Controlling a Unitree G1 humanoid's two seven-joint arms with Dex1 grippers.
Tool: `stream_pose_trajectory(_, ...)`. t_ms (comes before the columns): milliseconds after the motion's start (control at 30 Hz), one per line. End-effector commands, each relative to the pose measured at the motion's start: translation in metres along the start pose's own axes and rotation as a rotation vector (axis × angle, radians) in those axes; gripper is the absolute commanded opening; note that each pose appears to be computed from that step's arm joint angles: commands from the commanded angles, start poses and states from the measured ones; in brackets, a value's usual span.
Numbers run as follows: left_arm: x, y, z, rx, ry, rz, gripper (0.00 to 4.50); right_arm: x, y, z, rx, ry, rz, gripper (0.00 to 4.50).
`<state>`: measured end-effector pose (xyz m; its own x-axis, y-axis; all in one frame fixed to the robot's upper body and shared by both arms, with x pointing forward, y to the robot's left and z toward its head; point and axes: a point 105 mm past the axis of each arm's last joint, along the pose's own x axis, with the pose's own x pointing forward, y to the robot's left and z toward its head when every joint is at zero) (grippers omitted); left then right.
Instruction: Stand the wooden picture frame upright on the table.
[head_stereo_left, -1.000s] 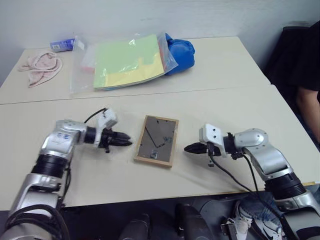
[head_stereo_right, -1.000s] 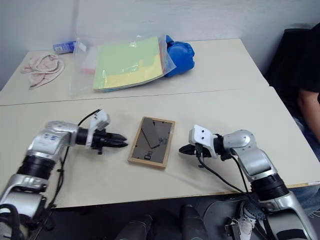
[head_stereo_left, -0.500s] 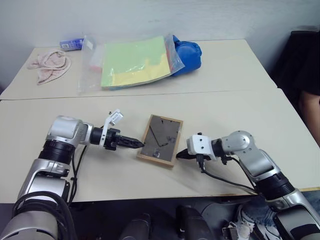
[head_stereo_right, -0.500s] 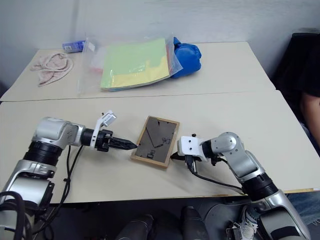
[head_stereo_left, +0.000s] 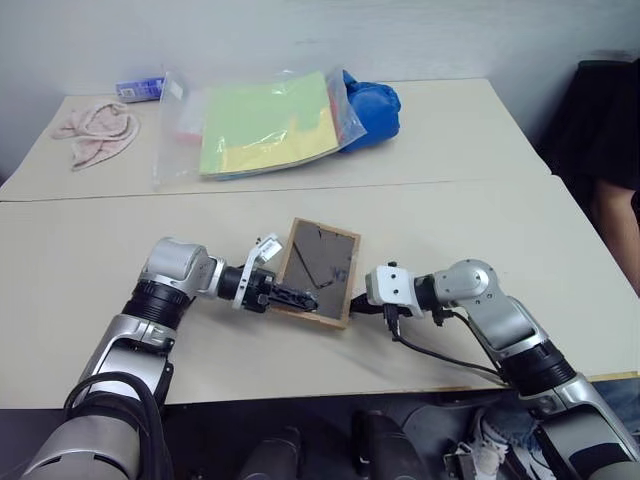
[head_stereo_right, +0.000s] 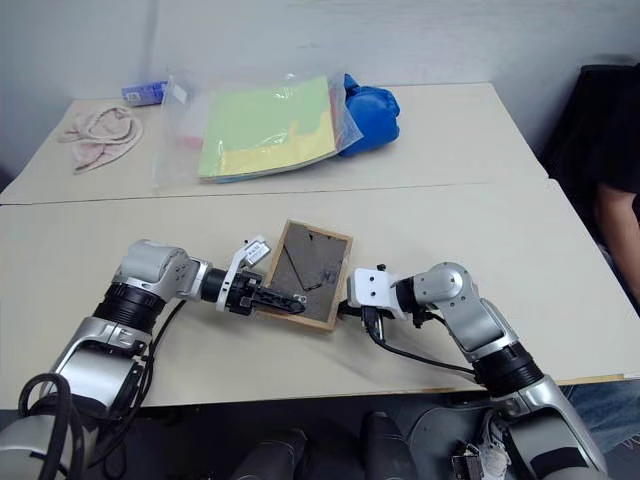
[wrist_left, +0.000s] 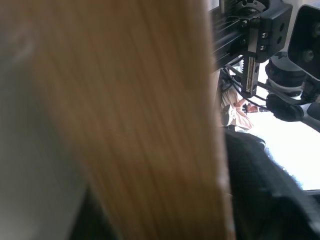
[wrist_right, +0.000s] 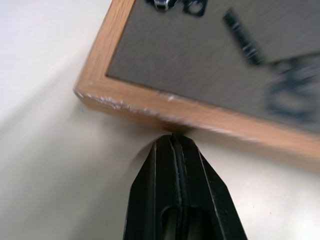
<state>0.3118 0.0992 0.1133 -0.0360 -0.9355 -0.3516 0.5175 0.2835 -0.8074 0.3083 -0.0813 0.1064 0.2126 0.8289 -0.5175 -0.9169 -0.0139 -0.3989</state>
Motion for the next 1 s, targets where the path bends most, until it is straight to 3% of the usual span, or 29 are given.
stream_pose_trajectory(33,-0.010,-0.009,0.009,0.030,-0.058,-0.040,1.09,-0.017,-0.002,0.003,0.016,-0.018,-0.056,0.00)
stream_pose_trajectory(100,-0.013,-0.013,0.010,0.042,-0.077,-0.054,1.04,-0.031,-0.003,0.006,0.063,-0.040,-0.080,0.00)
stream_pose_trajectory(200,-0.021,-0.023,0.015,0.079,-0.124,-0.078,1.04,-0.062,-0.009,0.025,0.245,-0.149,-0.112,0.60)
stream_pose_trajectory(367,-0.026,-0.039,0.016,0.156,-0.139,-0.089,1.04,-0.076,-0.027,0.062,0.396,-0.298,-0.145,2.19)
stream_pose_trajectory(600,-0.023,-0.053,0.017,0.274,-0.130,-0.085,1.04,-0.052,-0.054,0.104,0.507,-0.435,-0.119,4.50)
stream_pose_trajectory(800,-0.018,-0.051,0.015,0.336,-0.099,-0.051,1.04,-0.035,-0.040,0.122,0.512,-0.443,0.029,4.50)
stream_pose_trajectory(1000,-0.018,-0.050,0.016,0.342,-0.100,-0.049,1.04,-0.045,-0.033,0.138,0.484,-0.495,0.075,4.50)
